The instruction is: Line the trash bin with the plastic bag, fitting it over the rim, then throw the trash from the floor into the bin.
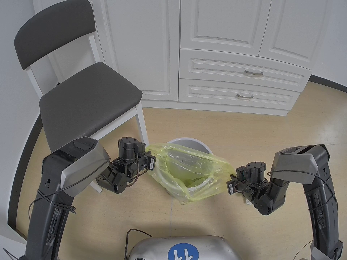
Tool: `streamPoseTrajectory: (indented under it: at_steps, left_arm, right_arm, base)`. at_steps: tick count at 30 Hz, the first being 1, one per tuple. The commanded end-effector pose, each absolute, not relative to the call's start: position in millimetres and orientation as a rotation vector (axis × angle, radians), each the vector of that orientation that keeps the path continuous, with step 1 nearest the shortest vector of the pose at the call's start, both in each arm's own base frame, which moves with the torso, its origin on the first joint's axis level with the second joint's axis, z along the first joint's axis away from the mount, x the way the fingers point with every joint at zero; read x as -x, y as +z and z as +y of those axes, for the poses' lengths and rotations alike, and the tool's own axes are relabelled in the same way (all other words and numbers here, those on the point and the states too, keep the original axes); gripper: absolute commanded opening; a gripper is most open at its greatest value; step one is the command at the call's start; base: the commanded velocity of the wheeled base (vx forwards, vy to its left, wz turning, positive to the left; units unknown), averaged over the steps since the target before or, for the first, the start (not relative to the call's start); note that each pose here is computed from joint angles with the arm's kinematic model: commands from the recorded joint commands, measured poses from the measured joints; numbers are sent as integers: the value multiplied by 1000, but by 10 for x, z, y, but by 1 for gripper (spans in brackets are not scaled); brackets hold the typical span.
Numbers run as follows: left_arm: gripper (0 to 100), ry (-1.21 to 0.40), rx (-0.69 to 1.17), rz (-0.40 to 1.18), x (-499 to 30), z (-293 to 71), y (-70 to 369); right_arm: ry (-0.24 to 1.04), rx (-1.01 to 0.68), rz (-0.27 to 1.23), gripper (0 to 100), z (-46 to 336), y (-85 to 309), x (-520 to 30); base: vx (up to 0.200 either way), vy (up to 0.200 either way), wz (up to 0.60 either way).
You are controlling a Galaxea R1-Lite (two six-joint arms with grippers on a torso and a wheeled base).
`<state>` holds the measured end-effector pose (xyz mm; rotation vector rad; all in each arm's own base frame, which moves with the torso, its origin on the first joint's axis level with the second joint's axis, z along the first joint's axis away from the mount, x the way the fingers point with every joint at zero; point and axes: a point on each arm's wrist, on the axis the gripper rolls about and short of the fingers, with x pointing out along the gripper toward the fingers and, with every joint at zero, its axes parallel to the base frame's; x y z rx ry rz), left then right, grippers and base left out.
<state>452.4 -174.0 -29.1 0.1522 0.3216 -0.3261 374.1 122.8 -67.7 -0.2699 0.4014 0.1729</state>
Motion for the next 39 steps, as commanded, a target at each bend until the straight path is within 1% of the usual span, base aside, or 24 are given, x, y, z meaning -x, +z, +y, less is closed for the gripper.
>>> streamPoseTrajectory:
  at_steps: [1,8,11,18,25,32,39]
  left_arm:
    - [0,-330,-148,322,-4529,-1789,-332]
    - [0,-330,-146,311,-4532,-1790,-292]
    - [0,-329,-149,316,-4526,-1780,-316]
    - [0,-322,-166,351,-4511,-1726,-386]
    - [0,-346,-188,376,-4488,-1609,-439]
    - [0,-339,-174,352,-4563,-1471,-390]
    - [0,-340,-170,345,-4561,-1456,-367]
  right_arm:
    - [148,258,374,0,1167,-624,-3824]
    - [128,239,337,0,1140,-545,-3907]
    - [137,220,357,0,1195,-609,-3874]
    - [163,232,399,0,1270,-760,-3806]
    - [179,239,422,0,1286,-769,-3736]
    - [174,234,412,0,1260,-758,-3753]
    - [188,234,413,0,1281,-762,-3733]
  base:
    - [0,0,0]
    - [0,0,0]
    - [0,0,0]
    - [0,0,0]
    - [0,0,0]
    - [0,0,0]
    - [0,0,0]
